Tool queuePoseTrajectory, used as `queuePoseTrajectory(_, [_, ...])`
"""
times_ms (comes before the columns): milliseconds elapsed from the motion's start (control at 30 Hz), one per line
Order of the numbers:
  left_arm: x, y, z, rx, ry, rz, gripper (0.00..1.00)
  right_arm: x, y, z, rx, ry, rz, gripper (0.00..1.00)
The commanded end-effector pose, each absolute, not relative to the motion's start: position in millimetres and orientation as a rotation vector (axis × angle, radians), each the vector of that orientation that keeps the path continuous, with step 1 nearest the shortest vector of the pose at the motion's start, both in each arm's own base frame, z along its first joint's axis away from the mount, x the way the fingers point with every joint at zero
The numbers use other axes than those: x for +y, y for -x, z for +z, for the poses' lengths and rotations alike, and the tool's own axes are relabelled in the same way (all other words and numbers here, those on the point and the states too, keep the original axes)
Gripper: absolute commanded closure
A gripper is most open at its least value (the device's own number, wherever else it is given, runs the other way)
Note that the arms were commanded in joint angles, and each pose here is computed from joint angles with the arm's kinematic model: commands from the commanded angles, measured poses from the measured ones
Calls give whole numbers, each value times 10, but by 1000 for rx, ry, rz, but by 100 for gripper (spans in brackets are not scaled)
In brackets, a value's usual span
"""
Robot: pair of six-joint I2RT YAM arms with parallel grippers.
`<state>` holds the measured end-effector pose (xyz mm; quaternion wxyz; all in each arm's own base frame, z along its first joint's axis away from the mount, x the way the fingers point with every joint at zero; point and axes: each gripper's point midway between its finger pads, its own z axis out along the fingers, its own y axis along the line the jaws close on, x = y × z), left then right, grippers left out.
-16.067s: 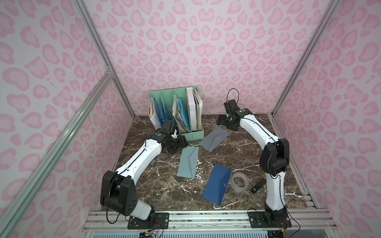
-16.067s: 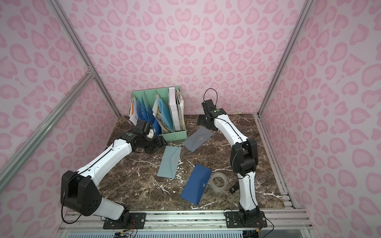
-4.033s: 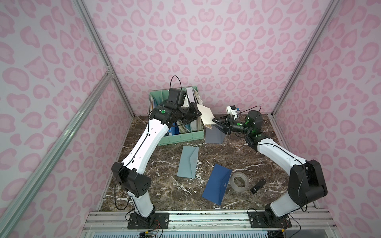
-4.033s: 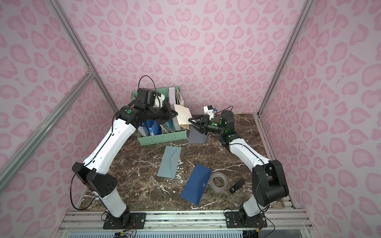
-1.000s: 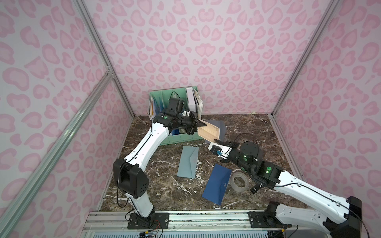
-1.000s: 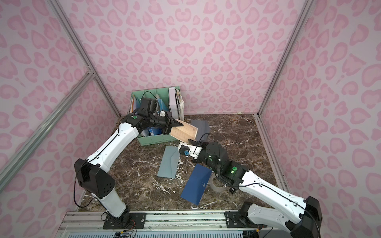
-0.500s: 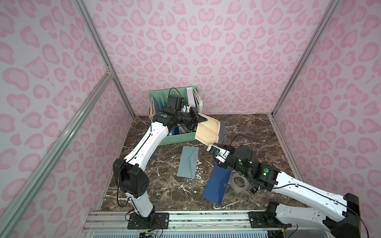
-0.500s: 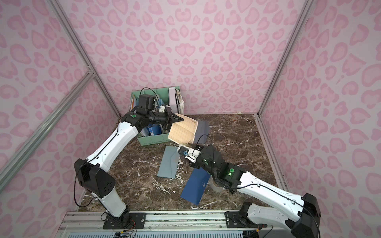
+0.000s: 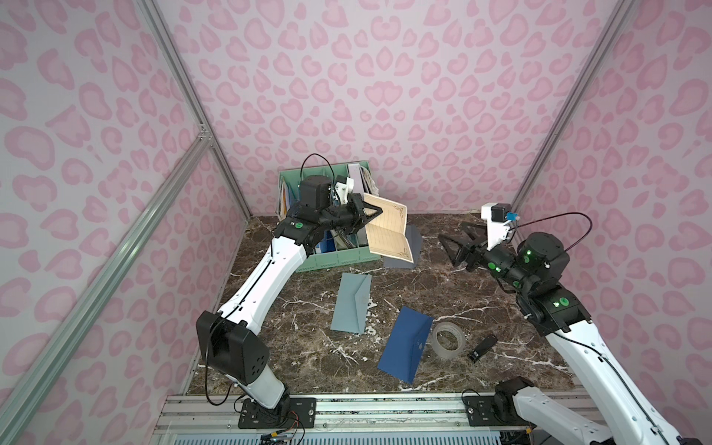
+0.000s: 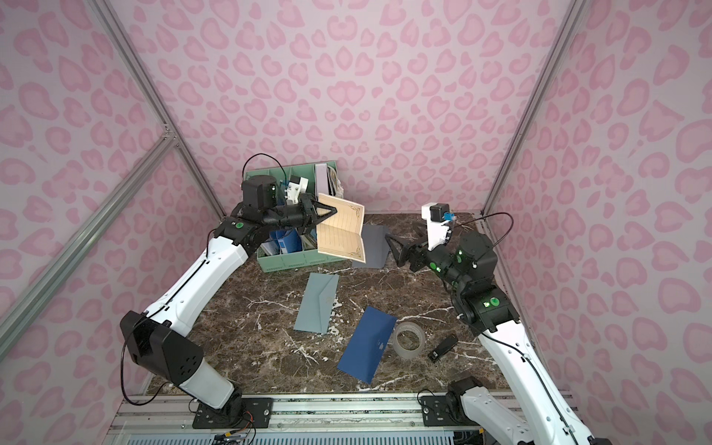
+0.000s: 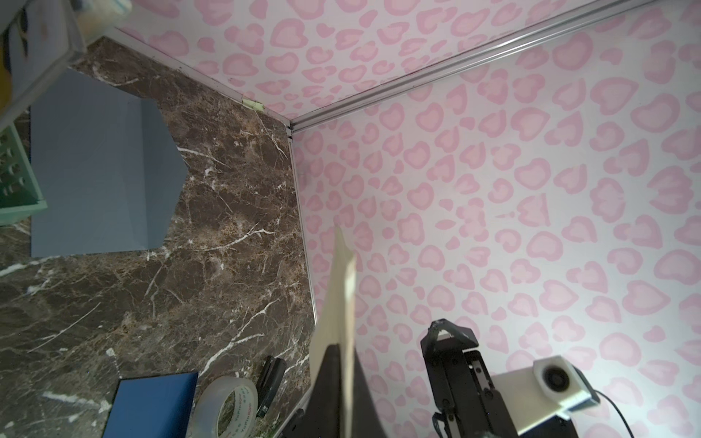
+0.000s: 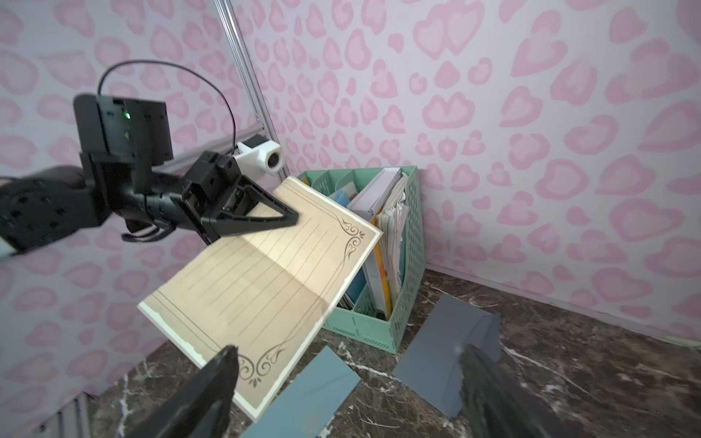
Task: Take the letter paper out of the envelope
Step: Unfold the letter paper.
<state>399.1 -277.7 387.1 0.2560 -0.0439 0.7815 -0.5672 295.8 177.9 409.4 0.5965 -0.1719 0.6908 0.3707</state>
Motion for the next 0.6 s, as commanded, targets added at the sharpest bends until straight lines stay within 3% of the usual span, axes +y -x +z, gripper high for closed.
queuePoseTrajectory(0, [-2818,-4003,4150,1968,-25,-1552,100,1999,-2848,4176,1641,399,1317,10])
queuePoseTrajectory(167, [-2942,-3933,4311,1913,-101,-1648,100,2176,-3027,4021,1736,425,1506,21])
queuePoseTrajectory(567, [-3269,-3752,4527,1844,-199,-1825,100,2324,-3229,4048,1696,414,1686,21])
